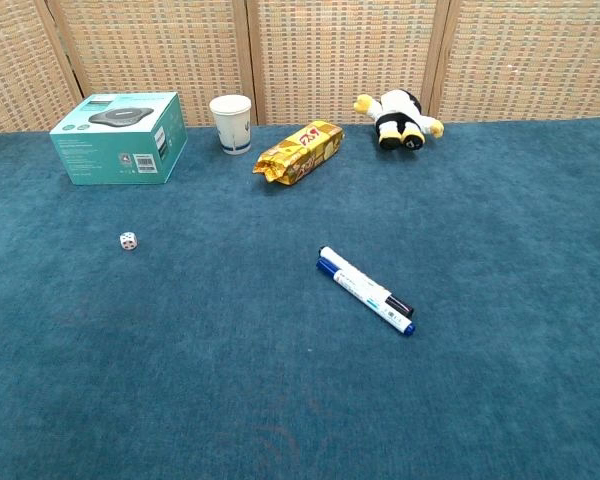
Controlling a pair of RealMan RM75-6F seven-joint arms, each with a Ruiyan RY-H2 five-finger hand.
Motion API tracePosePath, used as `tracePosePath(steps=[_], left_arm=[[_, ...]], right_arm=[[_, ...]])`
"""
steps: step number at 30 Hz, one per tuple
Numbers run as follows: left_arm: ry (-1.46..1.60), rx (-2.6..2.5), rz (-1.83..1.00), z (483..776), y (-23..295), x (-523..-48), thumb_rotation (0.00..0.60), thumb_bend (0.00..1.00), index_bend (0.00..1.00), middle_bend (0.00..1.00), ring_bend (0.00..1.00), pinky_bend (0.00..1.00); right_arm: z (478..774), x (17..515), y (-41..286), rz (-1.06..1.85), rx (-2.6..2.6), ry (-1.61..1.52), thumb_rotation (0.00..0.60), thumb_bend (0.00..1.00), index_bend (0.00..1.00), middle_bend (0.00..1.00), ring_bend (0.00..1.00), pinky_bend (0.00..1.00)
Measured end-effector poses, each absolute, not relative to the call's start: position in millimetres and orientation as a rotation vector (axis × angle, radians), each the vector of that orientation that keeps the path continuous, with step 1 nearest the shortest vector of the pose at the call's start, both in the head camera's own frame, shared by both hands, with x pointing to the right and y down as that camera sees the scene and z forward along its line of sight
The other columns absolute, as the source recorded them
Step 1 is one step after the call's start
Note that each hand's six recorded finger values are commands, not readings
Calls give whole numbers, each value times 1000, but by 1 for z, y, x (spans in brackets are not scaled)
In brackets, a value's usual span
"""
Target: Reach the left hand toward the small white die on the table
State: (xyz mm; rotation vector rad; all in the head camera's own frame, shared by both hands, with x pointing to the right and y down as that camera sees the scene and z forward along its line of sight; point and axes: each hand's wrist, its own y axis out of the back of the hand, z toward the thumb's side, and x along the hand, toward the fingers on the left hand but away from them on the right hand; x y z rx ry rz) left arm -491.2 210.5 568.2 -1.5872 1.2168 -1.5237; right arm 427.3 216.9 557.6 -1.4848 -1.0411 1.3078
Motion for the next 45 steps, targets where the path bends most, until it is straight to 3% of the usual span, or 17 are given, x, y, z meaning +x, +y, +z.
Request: tracePosePath(steps=[6,14,22,32,39,45], left_arm=[[1212,-1560,-1517,564,212,-491,600,0,0,0,0,0],[1131,-1681,-1479,586,196,-468,600,59,14,0,0,0],[913,-1843,-1429,638,138,-411,600,276,298,0,0,0],[799,-1869,-1504,708,78,-361,600,313,334,0,0,0],[812,-1869,-1589,736,68,-344,600,323,443,0,0,0],[801,-1886,-1607,748,72,-330,600,334,442,0,0,0]], right_arm=[[557,426,218,1306,-1487,-1038,600,0,0,0,0,0],[558,427,217,1309,-1491,-1040,600,0,0,0,0,0],[561,430,216,1327,-1494,-1042,600,0,0,0,0,0],[569,434,213,1361,-1506,-1034,600,0,0,0,0,0],[571,435,212,1368,-1511,-1038,600,0,0,0,0,0],[572,436,211,1372,-1517,-1041,600,0,0,0,0,0]])
